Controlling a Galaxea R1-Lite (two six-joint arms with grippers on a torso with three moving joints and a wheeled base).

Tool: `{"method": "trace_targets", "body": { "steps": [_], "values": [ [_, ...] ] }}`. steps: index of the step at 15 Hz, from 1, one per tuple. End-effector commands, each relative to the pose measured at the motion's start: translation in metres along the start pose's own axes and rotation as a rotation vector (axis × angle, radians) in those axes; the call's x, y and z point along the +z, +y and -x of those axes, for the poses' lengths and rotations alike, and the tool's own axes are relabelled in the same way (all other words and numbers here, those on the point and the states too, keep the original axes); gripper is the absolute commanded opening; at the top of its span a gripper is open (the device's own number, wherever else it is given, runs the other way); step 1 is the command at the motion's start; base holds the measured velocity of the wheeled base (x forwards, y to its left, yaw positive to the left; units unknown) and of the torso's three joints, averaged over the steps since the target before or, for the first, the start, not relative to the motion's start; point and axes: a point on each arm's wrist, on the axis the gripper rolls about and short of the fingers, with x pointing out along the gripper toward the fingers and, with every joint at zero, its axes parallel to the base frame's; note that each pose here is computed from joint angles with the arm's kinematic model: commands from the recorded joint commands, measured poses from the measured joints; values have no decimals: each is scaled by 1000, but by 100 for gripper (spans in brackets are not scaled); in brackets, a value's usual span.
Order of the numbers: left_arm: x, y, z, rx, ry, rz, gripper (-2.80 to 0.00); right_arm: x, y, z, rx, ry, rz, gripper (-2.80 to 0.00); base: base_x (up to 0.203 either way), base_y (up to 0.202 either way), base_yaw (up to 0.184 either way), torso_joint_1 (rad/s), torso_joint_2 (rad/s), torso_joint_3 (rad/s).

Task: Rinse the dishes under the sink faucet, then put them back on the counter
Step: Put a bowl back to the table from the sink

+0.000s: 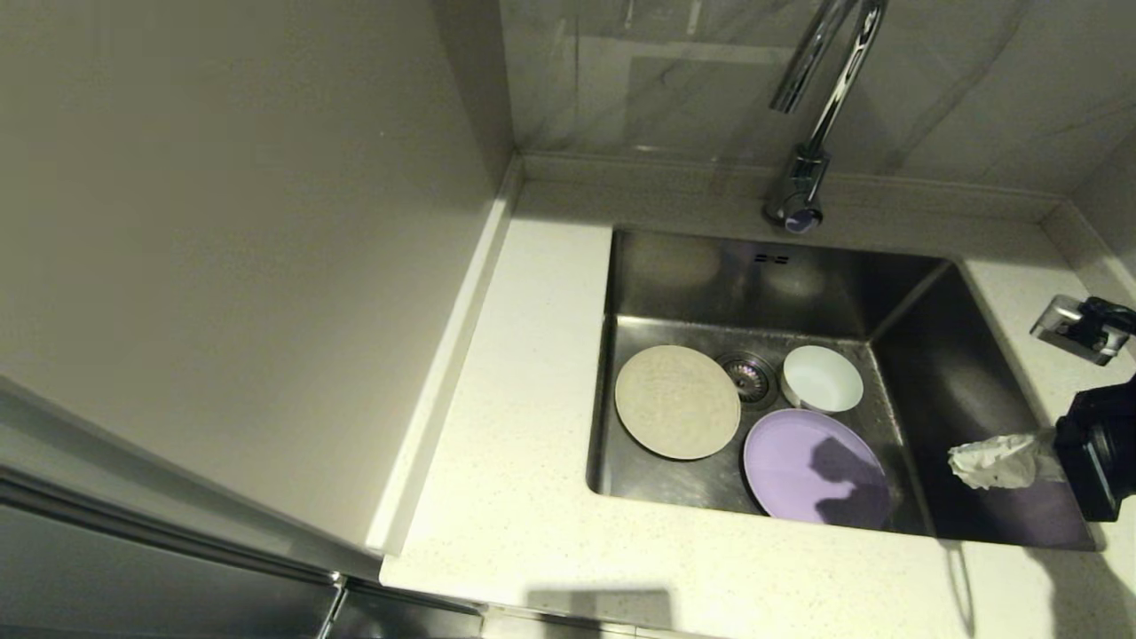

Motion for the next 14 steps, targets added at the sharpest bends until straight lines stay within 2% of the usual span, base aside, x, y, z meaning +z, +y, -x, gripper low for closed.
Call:
{"method": "trace_targets", "body": {
  "steps": [1, 7, 8, 12, 14],
  "values": [
    [0, 0, 0, 0, -5, 0, -280, 3, -11, -14, 13, 15, 47, -280, 0, 0, 0, 0, 0, 0],
    [0, 0, 0, 0, -3, 0, -280, 19, -39, -86, -12, 170, 278, -280, 0, 0, 0, 0, 0, 0],
    [0, 0, 0, 0, -3, 0, -280, 23, -41, -93, -7, 171, 302, 0, 0, 0, 0, 0, 0, 0],
    [0, 0, 0, 0, -3, 0, -280, 29, -57, -126, 12, 176, 324, 0, 0, 0, 0, 0, 0, 0],
    [0, 0, 0, 0, -3, 0, -280, 34, -72, -150, -43, 98, 378, 0, 0, 0, 0, 0, 0, 0]
  ]
}}
